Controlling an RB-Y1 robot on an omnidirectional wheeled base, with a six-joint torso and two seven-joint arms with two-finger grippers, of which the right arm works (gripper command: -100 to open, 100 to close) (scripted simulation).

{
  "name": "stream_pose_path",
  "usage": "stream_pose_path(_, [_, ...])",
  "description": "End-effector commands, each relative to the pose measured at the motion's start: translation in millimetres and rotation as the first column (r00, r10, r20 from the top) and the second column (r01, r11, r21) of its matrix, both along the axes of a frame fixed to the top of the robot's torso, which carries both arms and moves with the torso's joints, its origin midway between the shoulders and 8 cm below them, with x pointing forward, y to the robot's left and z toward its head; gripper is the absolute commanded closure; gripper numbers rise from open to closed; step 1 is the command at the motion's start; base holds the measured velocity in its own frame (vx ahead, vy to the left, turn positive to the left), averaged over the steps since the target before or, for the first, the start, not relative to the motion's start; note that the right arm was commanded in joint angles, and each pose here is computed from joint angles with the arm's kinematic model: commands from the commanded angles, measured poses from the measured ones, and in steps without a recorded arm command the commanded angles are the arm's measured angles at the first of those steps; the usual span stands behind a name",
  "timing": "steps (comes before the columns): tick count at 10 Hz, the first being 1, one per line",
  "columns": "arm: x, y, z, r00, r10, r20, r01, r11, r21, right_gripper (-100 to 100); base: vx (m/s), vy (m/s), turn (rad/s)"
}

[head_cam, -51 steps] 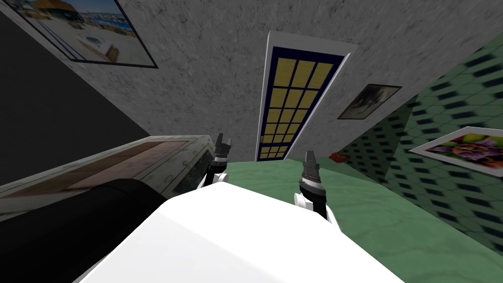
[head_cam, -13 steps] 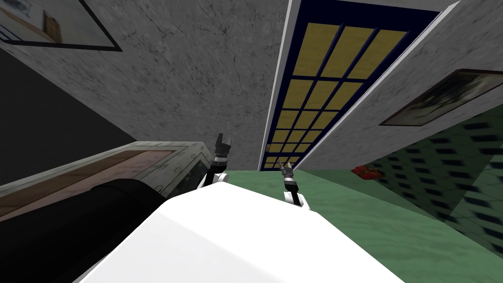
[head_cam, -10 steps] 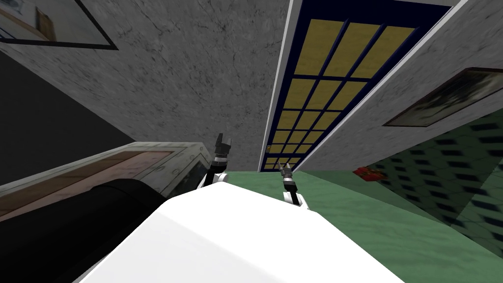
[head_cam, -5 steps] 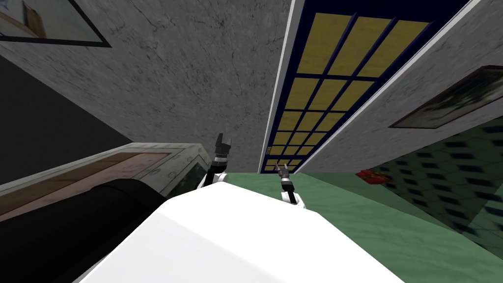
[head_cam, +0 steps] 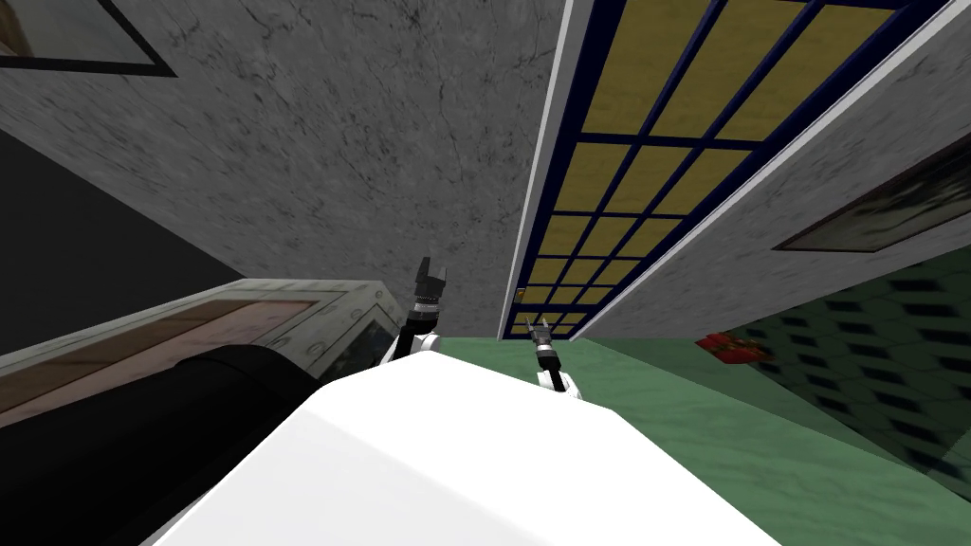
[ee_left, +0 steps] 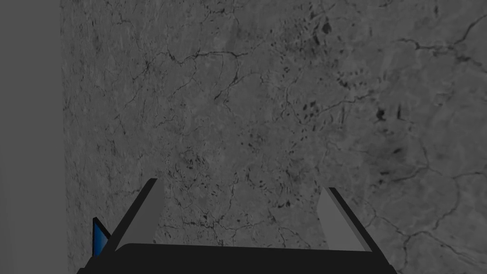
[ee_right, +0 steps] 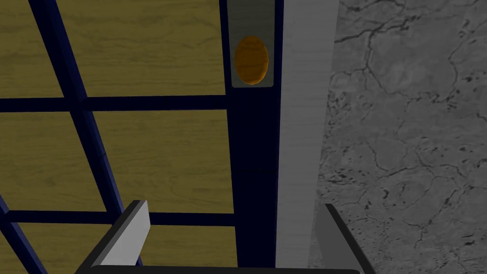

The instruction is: Pull the door open

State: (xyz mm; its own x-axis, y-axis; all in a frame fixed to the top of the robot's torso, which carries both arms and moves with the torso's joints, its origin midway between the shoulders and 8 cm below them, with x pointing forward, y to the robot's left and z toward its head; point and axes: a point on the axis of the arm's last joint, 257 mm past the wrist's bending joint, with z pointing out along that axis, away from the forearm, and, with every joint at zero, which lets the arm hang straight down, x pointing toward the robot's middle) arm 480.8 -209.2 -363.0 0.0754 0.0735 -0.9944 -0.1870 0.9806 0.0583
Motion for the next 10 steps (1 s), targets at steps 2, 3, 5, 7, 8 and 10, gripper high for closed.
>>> stream_pose_path(2, [-0.5,9.6,-11.1,0.9997,0.012,-0.023,-0.012,1.0,-0.025,-100,0.084,-0.011,0.007])
stream_pose_path(3, [-1.1,13.8,-15.2,0.9994,0.016,-0.031,-0.017,0.999,-0.033,-100,0.074,-0.012,0.006])
stream_pose_path(5, [-3.0,25.2,-24.7,0.9983,0.029,-0.05,-0.032,0.998,-0.052,-100,0.087,-0.031,0.007])
stream_pose_path(7, [-4.4,32.3,-30.0,0.9975,0.037,-0.061,-0.041,0.997,-0.062,-100,0.078,-0.027,0.003])
stream_pose_path(8, [-5.3,37.1,-33.2,0.9968,0.043,-0.067,-0.047,0.997,-0.067,-100,0.06,-0.016,0.001])
stream_pose_path(10, [-9.0,13.4,-39.3,0.9969,0.007,-0.079,-0.013,0.996,-0.085,-100,-0.01,0.029,0.119])
